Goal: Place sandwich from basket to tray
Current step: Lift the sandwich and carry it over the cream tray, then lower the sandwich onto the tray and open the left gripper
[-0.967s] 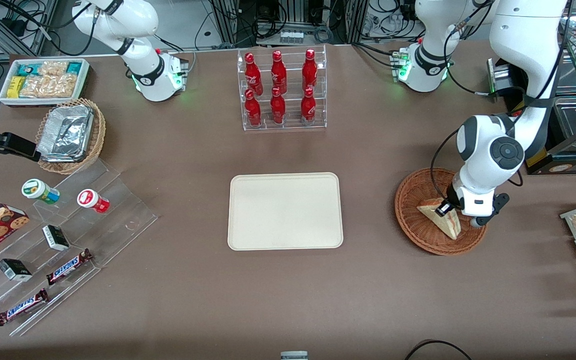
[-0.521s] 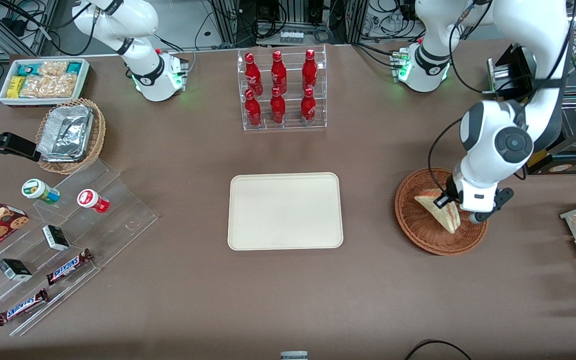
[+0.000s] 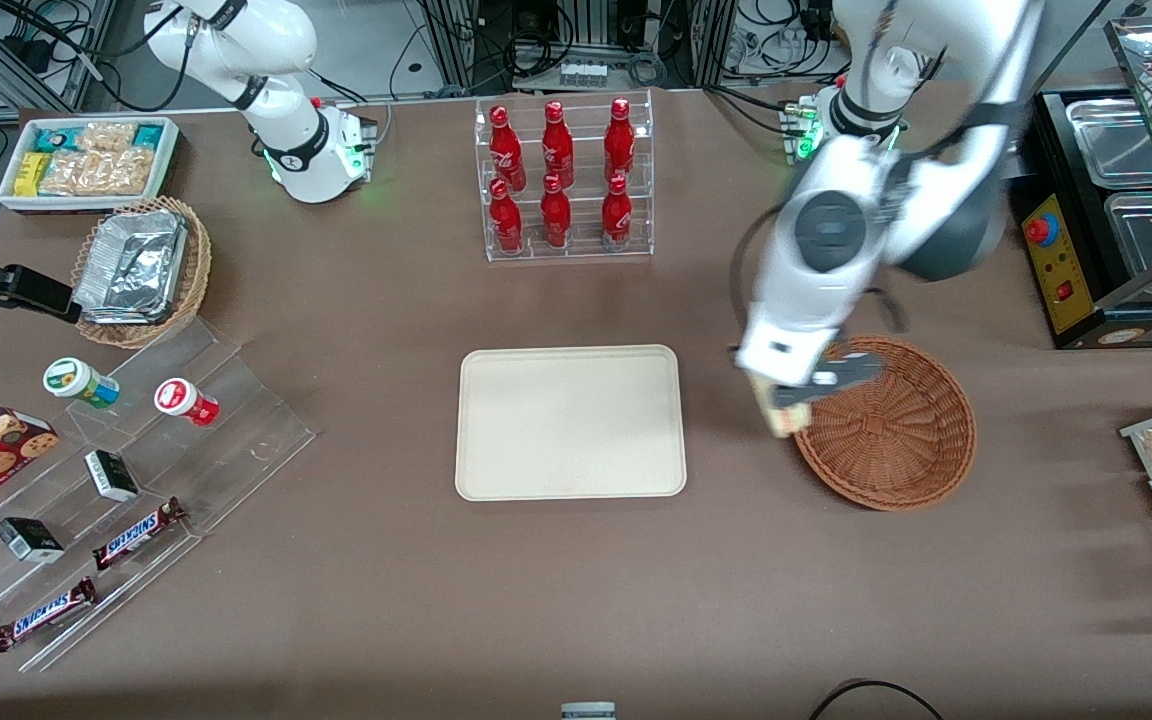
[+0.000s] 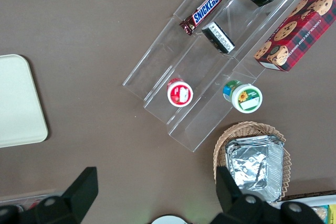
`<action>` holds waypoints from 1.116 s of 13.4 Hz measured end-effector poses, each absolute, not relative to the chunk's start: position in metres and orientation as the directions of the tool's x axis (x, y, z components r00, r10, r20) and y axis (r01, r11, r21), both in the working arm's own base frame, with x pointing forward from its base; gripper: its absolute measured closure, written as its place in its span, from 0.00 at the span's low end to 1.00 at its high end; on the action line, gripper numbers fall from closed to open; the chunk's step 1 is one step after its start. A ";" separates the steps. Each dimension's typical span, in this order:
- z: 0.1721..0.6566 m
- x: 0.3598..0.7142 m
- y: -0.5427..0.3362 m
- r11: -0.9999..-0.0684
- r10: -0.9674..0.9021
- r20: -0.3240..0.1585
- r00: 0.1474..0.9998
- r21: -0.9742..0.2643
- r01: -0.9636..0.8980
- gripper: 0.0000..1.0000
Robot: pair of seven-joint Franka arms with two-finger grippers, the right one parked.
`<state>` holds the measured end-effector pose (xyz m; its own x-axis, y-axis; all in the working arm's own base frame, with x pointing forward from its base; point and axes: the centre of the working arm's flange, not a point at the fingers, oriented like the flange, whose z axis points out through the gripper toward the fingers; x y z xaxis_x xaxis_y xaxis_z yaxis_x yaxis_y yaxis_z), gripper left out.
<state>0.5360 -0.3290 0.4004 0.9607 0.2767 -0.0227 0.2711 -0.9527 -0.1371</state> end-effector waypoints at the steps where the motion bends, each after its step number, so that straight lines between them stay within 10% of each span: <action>1: 0.385 0.532 -0.361 -0.959 0.249 -0.026 0.968 -0.144 0.243 0.84; 15: 0.260 0.484 -0.567 -0.999 -0.002 0.033 0.999 -0.033 -0.001 0.86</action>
<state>0.4836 -0.5670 0.2600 0.9995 -0.0025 0.0327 -0.0014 -0.9994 -0.0333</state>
